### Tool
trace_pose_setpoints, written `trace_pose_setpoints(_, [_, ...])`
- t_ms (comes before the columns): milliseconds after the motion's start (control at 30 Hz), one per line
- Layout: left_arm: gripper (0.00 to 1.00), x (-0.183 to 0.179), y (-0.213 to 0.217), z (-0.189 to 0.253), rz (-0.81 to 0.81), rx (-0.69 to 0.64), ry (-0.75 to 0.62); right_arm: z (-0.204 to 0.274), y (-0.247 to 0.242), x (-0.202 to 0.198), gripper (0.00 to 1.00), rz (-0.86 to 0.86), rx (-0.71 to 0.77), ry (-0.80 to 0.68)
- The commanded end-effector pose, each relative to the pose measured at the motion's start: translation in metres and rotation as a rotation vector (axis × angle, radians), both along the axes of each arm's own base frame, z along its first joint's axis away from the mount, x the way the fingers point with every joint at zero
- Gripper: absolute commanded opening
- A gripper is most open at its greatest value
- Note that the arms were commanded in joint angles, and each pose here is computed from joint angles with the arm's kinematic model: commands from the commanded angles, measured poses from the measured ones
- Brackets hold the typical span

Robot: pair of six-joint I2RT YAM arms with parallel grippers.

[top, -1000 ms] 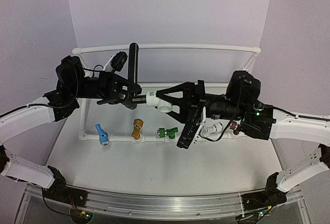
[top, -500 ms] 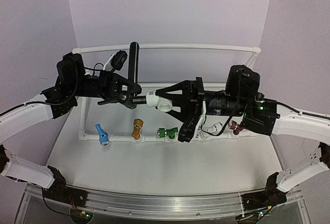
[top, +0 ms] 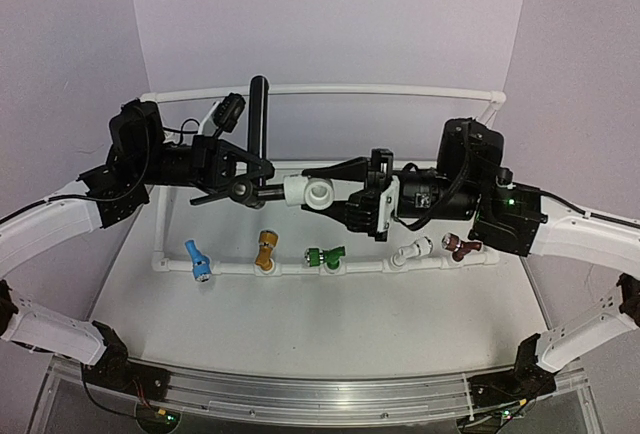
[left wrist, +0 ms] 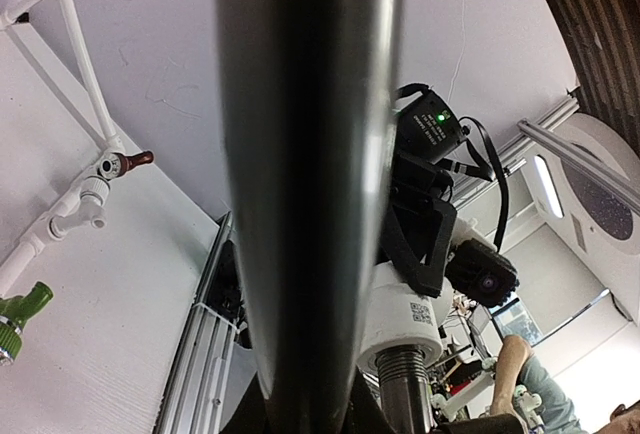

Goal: Install the water faucets

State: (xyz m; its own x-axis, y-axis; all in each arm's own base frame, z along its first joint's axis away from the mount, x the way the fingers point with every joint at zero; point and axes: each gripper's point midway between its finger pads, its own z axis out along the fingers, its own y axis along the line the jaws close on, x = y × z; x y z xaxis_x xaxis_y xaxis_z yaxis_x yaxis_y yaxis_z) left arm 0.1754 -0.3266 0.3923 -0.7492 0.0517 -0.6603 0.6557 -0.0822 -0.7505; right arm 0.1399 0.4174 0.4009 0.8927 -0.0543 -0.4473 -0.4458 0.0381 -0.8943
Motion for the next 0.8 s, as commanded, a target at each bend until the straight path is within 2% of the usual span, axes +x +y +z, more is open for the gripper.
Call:
trace_pose_setpoints(0, [0.00,0.005,-0.003,0.027,0.055,-0.046,-0.121,0.048,0.005,-0.004,0.00,0.026,0.123,0.243])
trace_pose_setpoints(267, [0.00,0.005,-0.003,0.022,0.056,-0.023,-0.218,0.039,0.017,-0.002,0.00,0.033,0.026,0.679])
trace_pose_setpoints(500, [0.00,0.004,0.001,0.017,0.086,-0.008,-0.297,0.038,0.029,0.007,0.00,0.007,0.025,1.097])
trace_pose_setpoints(600, [0.00,0.004,0.005,0.018,0.113,-0.008,-0.334,0.028,0.033,0.005,0.00,0.006,-0.022,1.230])
trace_pose_setpoints(767, [0.00,0.005,0.011,0.022,0.159,-0.001,-0.368,0.007,0.036,0.001,0.00,-0.008,-0.112,1.365])
